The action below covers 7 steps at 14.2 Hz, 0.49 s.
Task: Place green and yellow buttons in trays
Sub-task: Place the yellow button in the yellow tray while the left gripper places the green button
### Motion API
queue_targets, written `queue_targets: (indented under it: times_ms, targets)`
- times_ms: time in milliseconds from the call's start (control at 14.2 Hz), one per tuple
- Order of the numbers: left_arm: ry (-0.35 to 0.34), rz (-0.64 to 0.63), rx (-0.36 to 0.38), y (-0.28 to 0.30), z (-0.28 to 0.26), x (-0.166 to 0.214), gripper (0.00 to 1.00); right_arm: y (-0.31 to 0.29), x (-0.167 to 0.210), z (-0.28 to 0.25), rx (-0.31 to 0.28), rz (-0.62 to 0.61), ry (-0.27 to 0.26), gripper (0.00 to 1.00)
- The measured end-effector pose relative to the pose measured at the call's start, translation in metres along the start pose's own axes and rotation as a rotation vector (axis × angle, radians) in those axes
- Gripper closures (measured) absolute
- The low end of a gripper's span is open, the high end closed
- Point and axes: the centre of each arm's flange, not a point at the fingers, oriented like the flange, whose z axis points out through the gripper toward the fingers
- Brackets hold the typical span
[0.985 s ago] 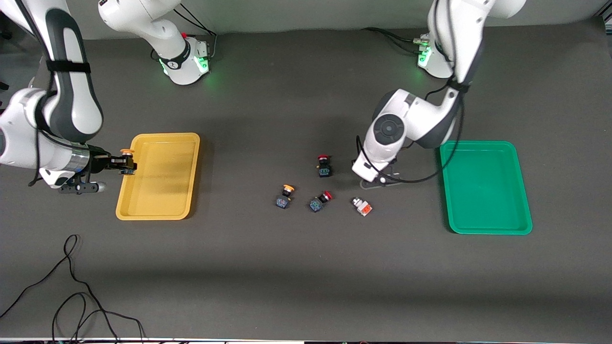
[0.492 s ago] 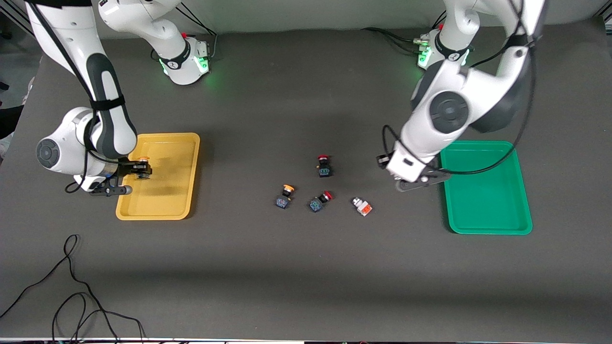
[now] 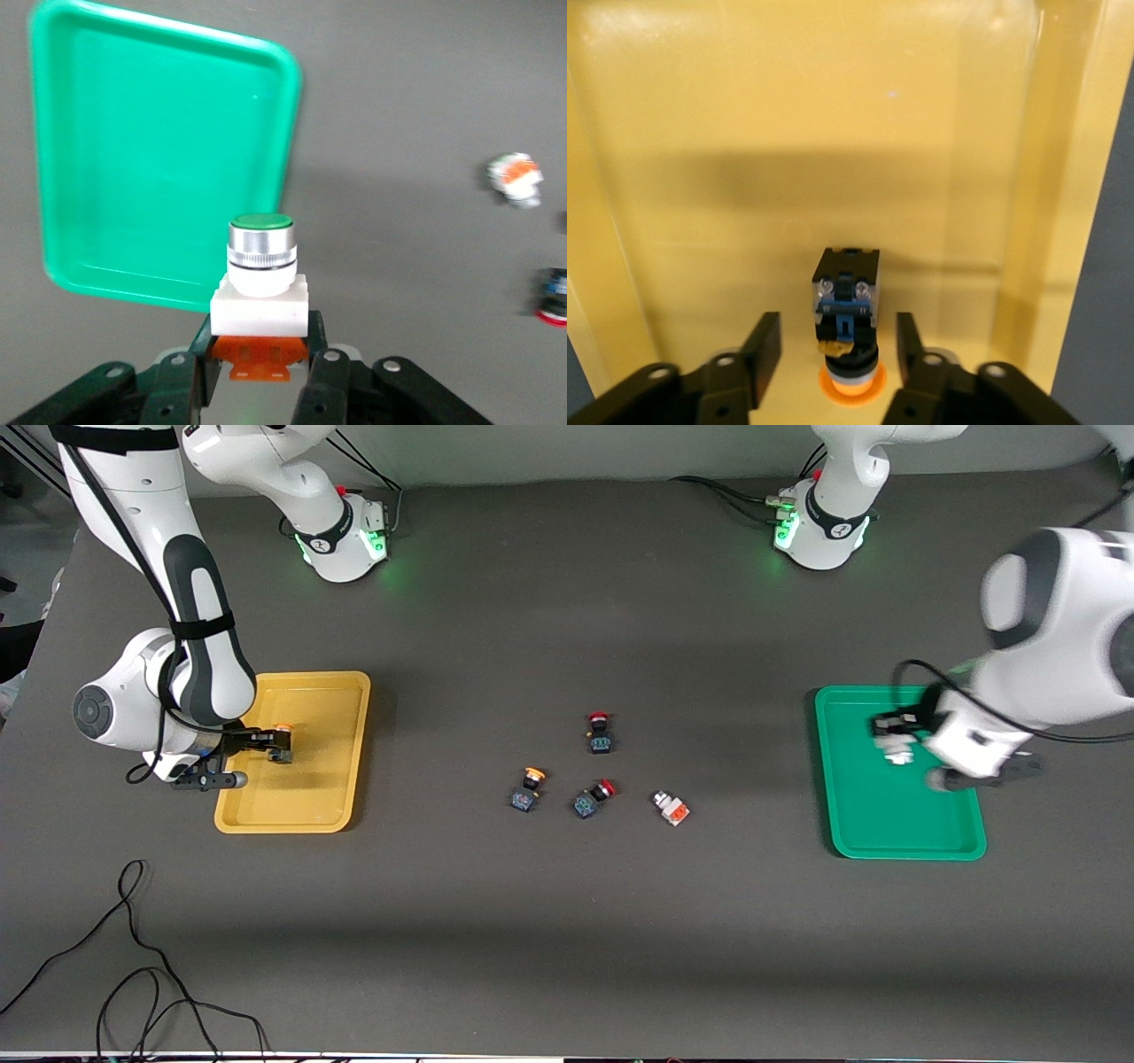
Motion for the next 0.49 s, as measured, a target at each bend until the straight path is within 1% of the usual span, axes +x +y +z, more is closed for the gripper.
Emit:
queue_targets:
  times_ms: [211, 281, 352, 492]
  targets:
    - [0.032, 0.051, 0.022, -0.059, 0.045, 0.018, 0.59, -0.006, 0.002, -0.002, 0.014, -0.008, -0.016, 0.05]
    - [0.048, 0.069, 0.024, -0.077, 0.066, 0.023, 0.59, -0.012, 0.004, -0.005, 0.027, -0.017, -0.03, 0.0]
    - [0.062, 0.09, 0.029, -0.095, 0.091, 0.025, 0.59, -0.019, 0.008, -0.013, 0.046, -0.028, -0.046, 0.0]
    - [0.064, 0.137, 0.07, -0.127, 0.143, 0.027, 0.59, -0.037, 0.025, -0.047, 0.089, -0.061, -0.06, 0.0]
